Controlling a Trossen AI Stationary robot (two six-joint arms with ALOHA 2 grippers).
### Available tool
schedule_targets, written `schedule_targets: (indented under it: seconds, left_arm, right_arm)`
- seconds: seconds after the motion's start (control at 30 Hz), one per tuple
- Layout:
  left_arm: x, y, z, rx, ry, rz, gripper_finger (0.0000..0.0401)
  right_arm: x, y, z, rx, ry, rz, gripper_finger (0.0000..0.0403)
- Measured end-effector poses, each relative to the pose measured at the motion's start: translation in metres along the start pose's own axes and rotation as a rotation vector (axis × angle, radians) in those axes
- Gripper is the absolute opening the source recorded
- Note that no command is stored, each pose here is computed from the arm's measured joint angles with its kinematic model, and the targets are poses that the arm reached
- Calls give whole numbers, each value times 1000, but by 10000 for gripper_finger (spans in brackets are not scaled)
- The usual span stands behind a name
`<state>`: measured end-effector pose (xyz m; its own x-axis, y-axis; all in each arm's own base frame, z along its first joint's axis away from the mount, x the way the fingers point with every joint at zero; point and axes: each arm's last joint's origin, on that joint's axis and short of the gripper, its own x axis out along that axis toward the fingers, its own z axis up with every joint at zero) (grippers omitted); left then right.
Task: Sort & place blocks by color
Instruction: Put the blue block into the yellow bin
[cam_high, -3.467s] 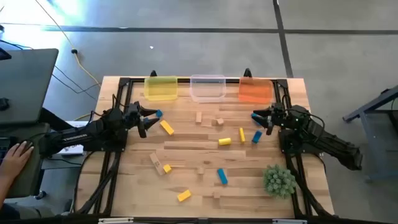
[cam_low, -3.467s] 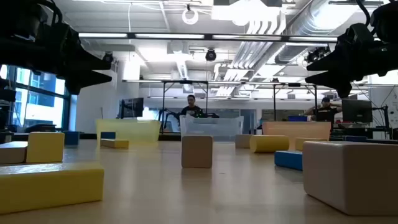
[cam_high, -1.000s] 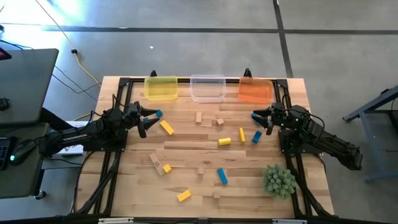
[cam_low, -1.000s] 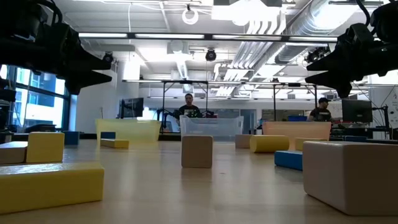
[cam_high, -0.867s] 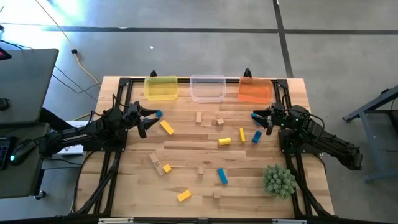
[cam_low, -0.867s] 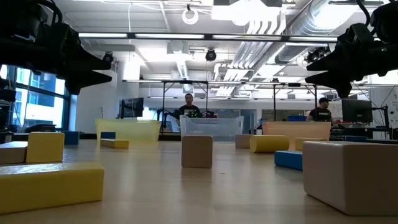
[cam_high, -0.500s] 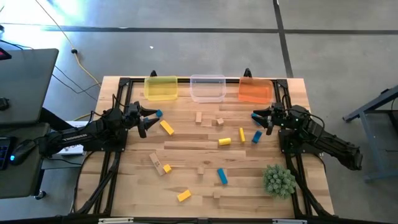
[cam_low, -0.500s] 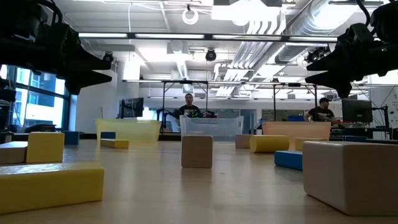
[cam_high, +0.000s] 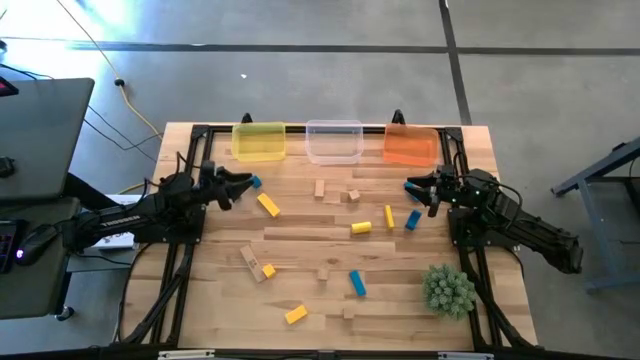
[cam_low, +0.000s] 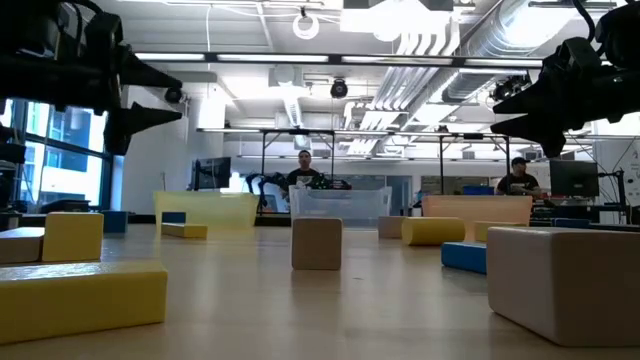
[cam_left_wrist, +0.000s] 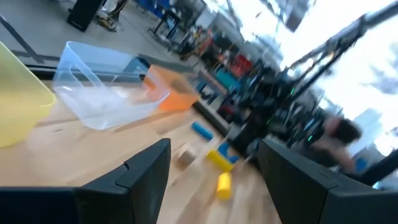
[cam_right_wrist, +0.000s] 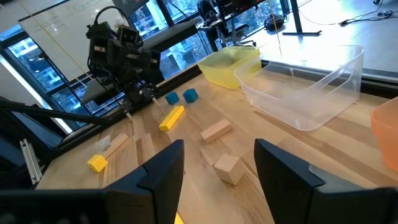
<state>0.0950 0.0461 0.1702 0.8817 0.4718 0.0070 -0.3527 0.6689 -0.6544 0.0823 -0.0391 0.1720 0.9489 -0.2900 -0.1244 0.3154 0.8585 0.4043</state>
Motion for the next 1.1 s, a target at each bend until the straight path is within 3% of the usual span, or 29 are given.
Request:
schedule_targets:
  seconds: [0.37,0.57,0.67,0.83,1.1]
  left_arm:
    - [-2,-9,16,-154,-183,-13,234]
    - [-7,-31,42,-78,-256,-59,234]
    - [-8,-41,55,4,-260,-6,234]
    - [2,-52,69,124,-179,139,234]
    - [33,-59,79,286,100,357,234]
  right_arm:
    - [0,0,0,0,0,0,183]
    - [0,0,0,0,0,0,183]
    - [0,0,0,0,0,0,183]
    - [0,0,0,0,0,1,183]
    - [0,0,0,0,0,0,183]
